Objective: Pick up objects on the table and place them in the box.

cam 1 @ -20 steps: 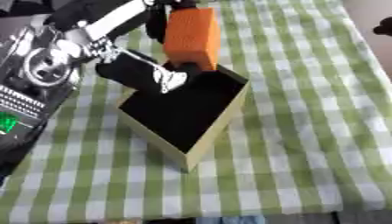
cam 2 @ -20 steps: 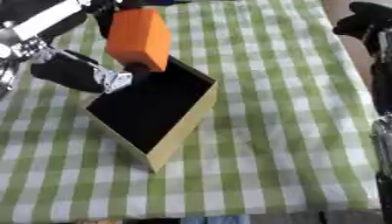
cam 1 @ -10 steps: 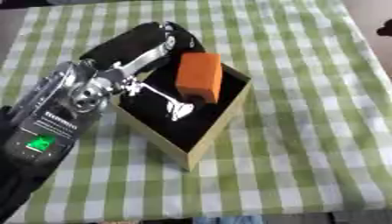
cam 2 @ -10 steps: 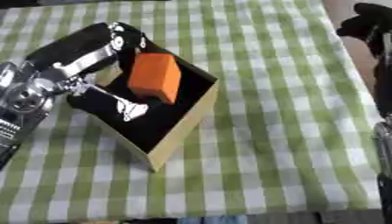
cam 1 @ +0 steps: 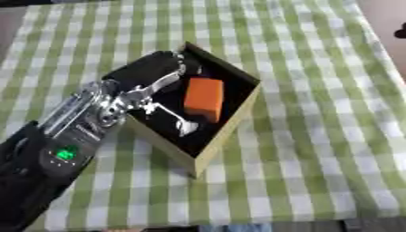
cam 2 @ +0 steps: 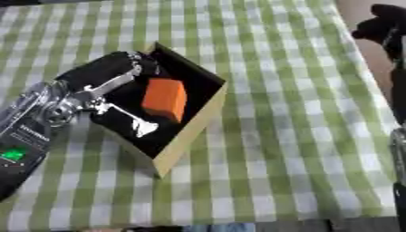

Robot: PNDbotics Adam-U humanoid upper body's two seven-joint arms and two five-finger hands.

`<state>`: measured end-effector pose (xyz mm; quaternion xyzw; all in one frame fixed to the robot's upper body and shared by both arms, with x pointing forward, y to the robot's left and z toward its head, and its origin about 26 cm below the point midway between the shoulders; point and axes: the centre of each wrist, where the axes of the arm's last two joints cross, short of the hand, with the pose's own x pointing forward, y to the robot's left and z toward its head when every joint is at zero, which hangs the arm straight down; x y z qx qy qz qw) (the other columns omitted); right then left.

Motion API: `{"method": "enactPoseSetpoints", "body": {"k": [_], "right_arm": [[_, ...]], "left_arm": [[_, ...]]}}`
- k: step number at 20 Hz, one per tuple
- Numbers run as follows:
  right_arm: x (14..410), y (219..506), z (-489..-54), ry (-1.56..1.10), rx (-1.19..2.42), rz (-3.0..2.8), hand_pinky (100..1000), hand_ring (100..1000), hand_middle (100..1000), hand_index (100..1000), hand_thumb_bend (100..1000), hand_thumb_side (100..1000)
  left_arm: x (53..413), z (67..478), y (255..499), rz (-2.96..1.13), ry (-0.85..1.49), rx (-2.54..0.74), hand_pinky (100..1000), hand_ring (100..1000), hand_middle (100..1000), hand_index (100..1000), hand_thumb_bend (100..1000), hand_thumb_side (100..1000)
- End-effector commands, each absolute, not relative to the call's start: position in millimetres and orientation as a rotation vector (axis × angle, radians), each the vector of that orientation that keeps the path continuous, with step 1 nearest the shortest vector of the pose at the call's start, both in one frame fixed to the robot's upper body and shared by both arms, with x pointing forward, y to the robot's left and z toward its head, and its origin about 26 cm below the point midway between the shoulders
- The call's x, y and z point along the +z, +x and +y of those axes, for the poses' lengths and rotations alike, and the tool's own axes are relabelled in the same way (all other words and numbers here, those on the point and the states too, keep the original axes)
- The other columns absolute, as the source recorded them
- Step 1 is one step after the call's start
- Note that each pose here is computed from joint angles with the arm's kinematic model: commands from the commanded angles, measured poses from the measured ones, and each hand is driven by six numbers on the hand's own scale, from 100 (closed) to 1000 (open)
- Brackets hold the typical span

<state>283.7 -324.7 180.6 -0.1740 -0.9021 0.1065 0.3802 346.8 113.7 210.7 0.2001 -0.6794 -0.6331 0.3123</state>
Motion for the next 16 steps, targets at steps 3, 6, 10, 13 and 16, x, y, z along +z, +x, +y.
{"method": "enactPoseSetpoints", "body": {"k": [3,6,10,13,16], "right_arm": [[189,282,-325,-0.463,0.278,-2.331,813,673,622,801,100,1000],[188,281,-325,-0.463,0.276,-2.329,812,672,622,801,100,1000],[188,281,-325,-0.467,0.273,-2.327,811,671,622,800,100,1000],[188,281,-325,-0.471,0.271,-2.325,811,670,622,800,100,1000],[187,281,-326,-0.474,0.269,-2.322,810,670,622,799,100,1000]], "left_arm": [[210,113,353,-1.788,0.551,-1.69,516,482,488,549,100,171],[207,112,356,-1.765,0.537,-1.72,556,515,522,594,171,188],[209,111,355,-1.75,0.518,-1.777,670,648,661,751,431,262],[213,112,353,-1.722,0.512,-1.839,746,745,753,846,566,335],[220,114,351,-1.7,0.534,-1.869,779,773,775,868,637,389]]}}
